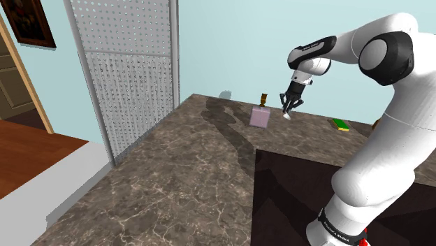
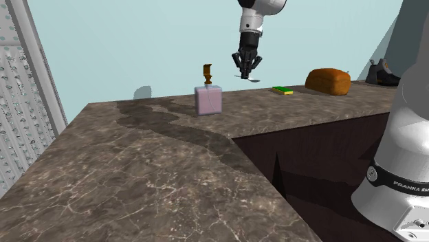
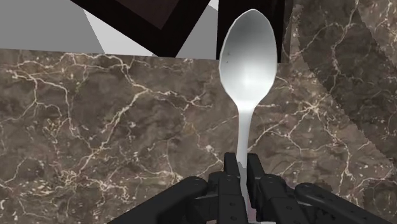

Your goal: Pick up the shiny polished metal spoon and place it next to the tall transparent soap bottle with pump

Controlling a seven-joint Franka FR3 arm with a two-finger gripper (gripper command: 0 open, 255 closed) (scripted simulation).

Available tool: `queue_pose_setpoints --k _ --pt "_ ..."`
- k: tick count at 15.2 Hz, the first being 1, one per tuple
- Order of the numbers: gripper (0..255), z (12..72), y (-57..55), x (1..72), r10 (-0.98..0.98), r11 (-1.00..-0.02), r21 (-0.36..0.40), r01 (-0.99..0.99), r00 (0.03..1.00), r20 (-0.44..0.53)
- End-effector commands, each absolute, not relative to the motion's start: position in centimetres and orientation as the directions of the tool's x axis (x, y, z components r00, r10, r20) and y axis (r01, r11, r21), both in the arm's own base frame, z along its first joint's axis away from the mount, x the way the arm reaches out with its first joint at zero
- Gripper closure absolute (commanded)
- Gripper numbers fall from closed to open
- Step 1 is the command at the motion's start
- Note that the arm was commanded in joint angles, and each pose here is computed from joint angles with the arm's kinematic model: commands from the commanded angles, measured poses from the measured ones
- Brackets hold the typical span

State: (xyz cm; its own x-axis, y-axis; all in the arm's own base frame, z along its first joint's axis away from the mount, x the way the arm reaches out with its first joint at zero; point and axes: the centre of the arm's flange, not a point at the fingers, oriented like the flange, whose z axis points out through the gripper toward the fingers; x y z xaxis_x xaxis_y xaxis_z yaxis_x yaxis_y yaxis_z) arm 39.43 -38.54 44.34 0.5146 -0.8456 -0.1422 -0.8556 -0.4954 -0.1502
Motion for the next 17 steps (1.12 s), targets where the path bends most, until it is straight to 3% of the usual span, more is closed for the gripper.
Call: queue_pose_setpoints --k 1,17 --pt "255 43.2 -38.5 39.3 -0.846 -0.495 -0.150 -0.856 0.514 -0.142" --pt "255 34.7 -38.5 39.3 -0.846 -0.495 -0.150 -0.856 0.514 -0.142"
